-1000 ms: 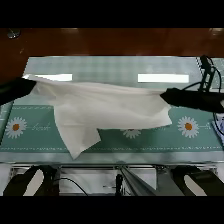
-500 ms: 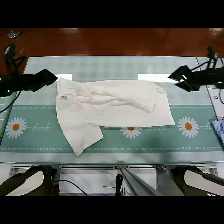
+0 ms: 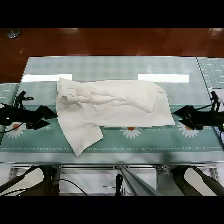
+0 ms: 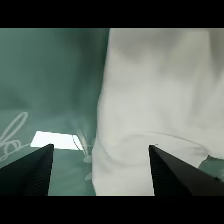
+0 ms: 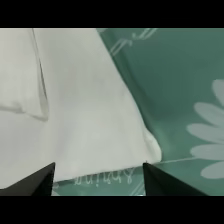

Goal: Fold the shirts.

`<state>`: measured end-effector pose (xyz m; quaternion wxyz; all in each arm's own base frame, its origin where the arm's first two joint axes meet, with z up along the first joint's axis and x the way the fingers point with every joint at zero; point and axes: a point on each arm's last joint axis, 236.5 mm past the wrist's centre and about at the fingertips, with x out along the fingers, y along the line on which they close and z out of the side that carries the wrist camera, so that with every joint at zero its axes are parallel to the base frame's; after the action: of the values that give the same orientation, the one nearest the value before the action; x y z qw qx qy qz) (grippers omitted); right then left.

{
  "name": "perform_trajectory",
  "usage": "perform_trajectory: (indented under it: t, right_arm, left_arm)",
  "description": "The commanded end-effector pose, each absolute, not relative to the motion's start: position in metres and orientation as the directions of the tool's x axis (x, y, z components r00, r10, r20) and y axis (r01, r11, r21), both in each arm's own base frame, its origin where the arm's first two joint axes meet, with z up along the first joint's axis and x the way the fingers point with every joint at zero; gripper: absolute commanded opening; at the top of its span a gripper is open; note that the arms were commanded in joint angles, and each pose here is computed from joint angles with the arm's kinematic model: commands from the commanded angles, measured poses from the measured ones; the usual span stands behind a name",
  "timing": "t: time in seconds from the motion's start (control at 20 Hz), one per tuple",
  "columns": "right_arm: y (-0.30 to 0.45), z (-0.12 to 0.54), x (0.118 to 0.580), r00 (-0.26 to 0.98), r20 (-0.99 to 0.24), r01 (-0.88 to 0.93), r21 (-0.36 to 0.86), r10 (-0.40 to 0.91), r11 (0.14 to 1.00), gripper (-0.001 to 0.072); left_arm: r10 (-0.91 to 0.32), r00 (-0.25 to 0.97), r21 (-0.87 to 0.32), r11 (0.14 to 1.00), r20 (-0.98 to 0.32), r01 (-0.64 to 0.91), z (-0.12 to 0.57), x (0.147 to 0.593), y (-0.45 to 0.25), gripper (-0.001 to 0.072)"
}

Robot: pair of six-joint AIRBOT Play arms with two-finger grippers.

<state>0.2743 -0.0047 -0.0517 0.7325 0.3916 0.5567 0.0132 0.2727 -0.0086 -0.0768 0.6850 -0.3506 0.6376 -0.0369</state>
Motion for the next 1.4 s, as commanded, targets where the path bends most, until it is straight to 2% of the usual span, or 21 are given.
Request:
perform_trajectory:
  t: [0.0, 0.1, 0.25, 0.3, 0.4, 0.55, 0.75, 0.95, 1.1, 1.15, 1.2, 1.25, 1.35]
  right_arm:
    - [0.017, -0.072, 0.255, 0.401, -0.77, 0.421, 0.635, 0.496, 0.647, 0.0627]
    - [0.017, -0.073, 0.255, 0.403, -0.769, 0.423, 0.637, 0.496, 0.644, 0.0627]
    - [0.012, -0.071, 0.26, 0.421, -0.771, 0.422, 0.632, 0.477, 0.649, 0.0627]
    - [0.007, -0.066, 0.266, 0.436, -0.772, 0.418, 0.629, 0.463, 0.656, 0.0627]
    - [-0.018, -0.056, 0.273, 0.441, -0.804, 0.424, 0.578, 0.398, 0.697, 0.0627]
    - [-0.048, -0.077, 0.233, 0.285, -0.907, 0.561, 0.421, 0.311, 0.713, 0.0627]
    - [-0.009, -0.098, 0.233, 0.254, -0.868, 0.526, 0.494, 0.426, 0.692, 0.0622]
    - [0.004, -0.107, 0.272, 0.315, -0.84, 0.515, 0.542, 0.441, 0.664, 0.0621]
    - [0.02, -0.11, 0.295, 0.306, -0.819, 0.497, 0.573, 0.486, 0.652, 0.0598]
    - [0.029, -0.113, 0.299, 0.283, -0.819, 0.478, 0.572, 0.5, 0.666, 0.0498]
    - [0.038, -0.113, 0.304, 0.265, -0.819, 0.452, 0.572, 0.509, 0.684, 0.0215]
    - [0.045, -0.108, 0.311, 0.26, -0.815, 0.404, 0.579, 0.518, 0.708, 0.0024]
    - [0.05, -0.076, 0.338, 0.292, -0.793, 0.31, 0.608, 0.535, 0.731, 0.0019]
  left_arm:
    - [-0.593, 0.225, -0.626, 0.657, -0.773, -0.421, -0.082, 0.278, -0.029, 0.0697]
    - [-0.626, 0.233, -0.659, 0.633, -0.745, -0.406, -0.084, 0.286, -0.042, 0.0697]
    - [-0.634, 0.168, -0.643, 0.664, -0.755, -0.382, -0.1, 0.283, -0.063, 0.0695]
    - [-0.631, 0.161, -0.639, 0.674, -0.759, -0.371, -0.103, 0.284, -0.069, 0.0641]
    - [-0.646, 0.139, -0.651, 0.688, -0.751, -0.321, -0.1, 0.282, -0.079, 0.003]
    - [-0.664, 0.14, -0.675, 0.691, -0.734, -0.26, -0.089, 0.287, -0.08, 0.0025]
    - [-0.658, 0.154, -0.674, 0.695, -0.737, -0.25, -0.086, 0.294, -0.078, 0.0025]
    - [-0.659, 0.154, -0.674, 0.695, -0.737, -0.251, -0.086, 0.293, -0.078, 0.0025]
    - [-0.658, 0.152, -0.673, 0.696, -0.737, -0.249, -0.087, 0.292, -0.079, 0.0026]
    - [-0.659, 0.151, -0.674, 0.696, -0.737, -0.248, -0.087, 0.292, -0.079, 0.0026]
    - [-0.66, 0.15, -0.674, 0.696, -0.736, -0.246, -0.087, 0.292, -0.08, 0.0026]
    - [-0.664, 0.156, -0.68, 0.692, -0.731, -0.242, -0.084, 0.294, -0.082, 0.0026]
    - [-0.684, 0.238, -0.724, 0.658, -0.69, -0.207, -0.06, 0.315, -0.085, 0.0026]
